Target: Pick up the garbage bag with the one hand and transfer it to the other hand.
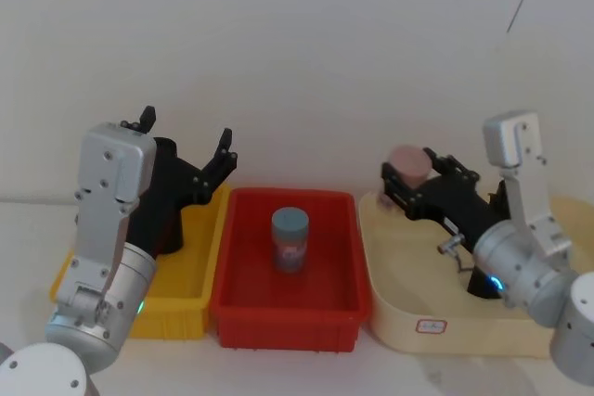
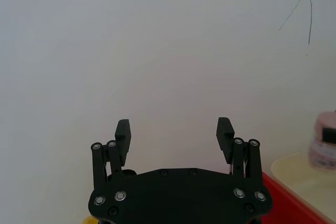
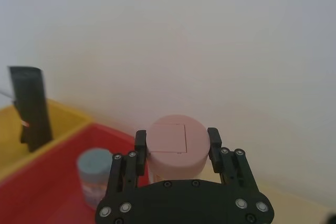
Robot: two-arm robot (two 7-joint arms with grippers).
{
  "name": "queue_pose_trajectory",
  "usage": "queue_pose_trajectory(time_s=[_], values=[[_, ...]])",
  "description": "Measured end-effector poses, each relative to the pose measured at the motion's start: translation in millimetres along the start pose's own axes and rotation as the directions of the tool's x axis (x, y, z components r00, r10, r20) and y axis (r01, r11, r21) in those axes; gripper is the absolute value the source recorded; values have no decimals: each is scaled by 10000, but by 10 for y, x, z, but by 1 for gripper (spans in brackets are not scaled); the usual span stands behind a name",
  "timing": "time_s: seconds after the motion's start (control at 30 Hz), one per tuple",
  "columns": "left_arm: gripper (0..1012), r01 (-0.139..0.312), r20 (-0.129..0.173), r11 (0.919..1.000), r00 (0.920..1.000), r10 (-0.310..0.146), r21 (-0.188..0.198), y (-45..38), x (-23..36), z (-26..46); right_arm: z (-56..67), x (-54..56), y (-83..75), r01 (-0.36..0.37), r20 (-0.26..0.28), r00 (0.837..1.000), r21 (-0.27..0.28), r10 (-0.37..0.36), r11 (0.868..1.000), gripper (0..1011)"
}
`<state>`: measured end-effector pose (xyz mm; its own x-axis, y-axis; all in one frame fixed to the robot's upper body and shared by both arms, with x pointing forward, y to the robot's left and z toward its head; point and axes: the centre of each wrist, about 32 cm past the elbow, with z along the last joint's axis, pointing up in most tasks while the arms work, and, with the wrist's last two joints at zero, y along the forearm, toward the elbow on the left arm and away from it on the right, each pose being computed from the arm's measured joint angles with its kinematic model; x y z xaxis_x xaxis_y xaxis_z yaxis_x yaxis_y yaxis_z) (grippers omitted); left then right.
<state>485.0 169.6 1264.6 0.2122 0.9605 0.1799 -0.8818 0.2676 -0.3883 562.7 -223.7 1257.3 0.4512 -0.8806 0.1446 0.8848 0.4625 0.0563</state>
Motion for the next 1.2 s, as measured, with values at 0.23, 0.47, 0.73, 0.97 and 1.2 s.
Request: queue_pose_trajectory(time_s=[0.23, 0.47, 0.73, 0.97, 1.2], values=[[1001, 1, 0, 10000, 10000, -1, 0, 0, 0, 0, -196, 119, -119, 547, -108, 9984, -731, -556, 9958, 667], [1001, 0, 0, 10000, 10000, 0, -1, 0, 0, 0, -347, 165, -189, 754, -135, 9969, -1332, -779, 9882, 667], [1001, 0, 1, 10000, 10000, 0, -1, 0, 0, 0, -447, 174, -236, 826, -133, 9962, -1664, -860, 9826, 804], [1001, -1, 0, 10000, 10000, 1, 0, 0, 0, 0, -429, 174, -259, 878, -114, 9958, -1488, -905, 9850, 998], [1001, 0, 0, 10000, 10000, 0, 0, 0, 0, 0, -312, 153, -276, 874, -77, 9960, -961, -885, 9915, 1000]])
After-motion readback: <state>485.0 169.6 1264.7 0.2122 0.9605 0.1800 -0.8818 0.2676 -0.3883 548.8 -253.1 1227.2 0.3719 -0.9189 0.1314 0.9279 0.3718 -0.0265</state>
